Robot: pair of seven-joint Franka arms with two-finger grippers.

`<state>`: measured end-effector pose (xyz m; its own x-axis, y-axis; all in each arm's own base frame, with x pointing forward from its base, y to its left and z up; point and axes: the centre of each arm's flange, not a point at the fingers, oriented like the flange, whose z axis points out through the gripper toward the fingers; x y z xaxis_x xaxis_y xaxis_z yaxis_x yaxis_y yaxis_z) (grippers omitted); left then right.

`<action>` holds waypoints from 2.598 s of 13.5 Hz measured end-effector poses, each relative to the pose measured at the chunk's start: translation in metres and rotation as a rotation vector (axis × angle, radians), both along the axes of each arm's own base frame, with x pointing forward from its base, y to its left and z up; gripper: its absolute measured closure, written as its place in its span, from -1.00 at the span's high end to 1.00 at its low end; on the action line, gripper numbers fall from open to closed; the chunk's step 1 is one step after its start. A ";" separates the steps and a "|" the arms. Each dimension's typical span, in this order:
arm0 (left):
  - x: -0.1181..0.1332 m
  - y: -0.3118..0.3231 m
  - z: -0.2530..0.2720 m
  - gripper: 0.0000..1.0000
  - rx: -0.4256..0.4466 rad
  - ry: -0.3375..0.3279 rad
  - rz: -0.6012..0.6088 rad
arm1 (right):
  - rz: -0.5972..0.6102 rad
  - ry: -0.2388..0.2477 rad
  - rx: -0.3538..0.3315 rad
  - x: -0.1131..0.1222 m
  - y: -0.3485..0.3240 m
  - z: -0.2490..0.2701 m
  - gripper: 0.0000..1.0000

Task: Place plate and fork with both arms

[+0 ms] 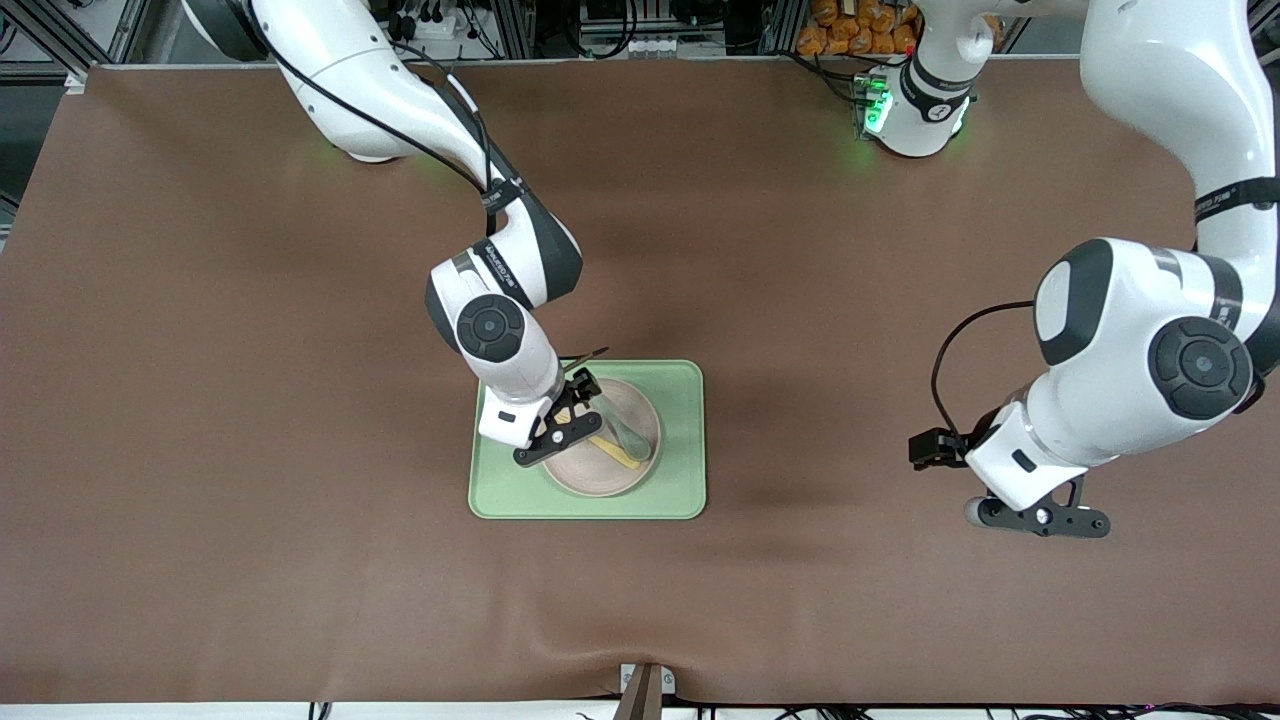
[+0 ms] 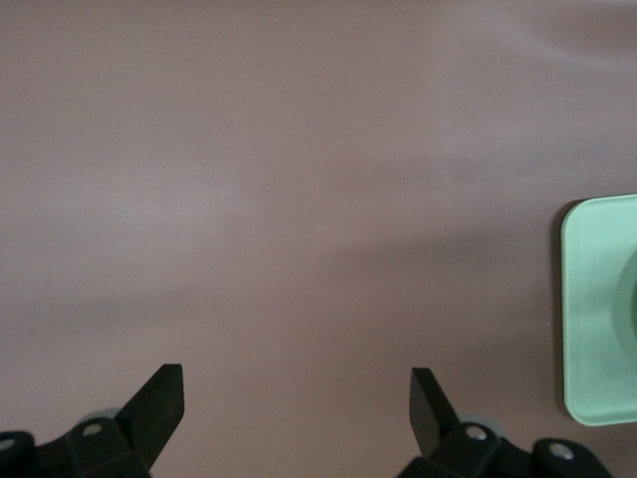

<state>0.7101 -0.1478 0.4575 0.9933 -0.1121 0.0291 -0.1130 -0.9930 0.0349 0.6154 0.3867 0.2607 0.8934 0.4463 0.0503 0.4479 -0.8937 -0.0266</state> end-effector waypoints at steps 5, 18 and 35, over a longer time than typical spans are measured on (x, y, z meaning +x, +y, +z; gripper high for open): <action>-0.038 0.036 0.071 1.00 0.038 0.071 0.037 | 0.008 0.003 -0.013 0.000 0.001 -0.019 0.84; -0.169 0.062 0.186 1.00 0.077 -0.041 0.073 | 0.034 -0.010 -0.015 -0.010 0.017 -0.052 0.37; -0.156 0.096 0.178 1.00 0.014 -0.053 0.133 | 0.036 -0.015 -0.013 -0.010 0.019 -0.070 -0.41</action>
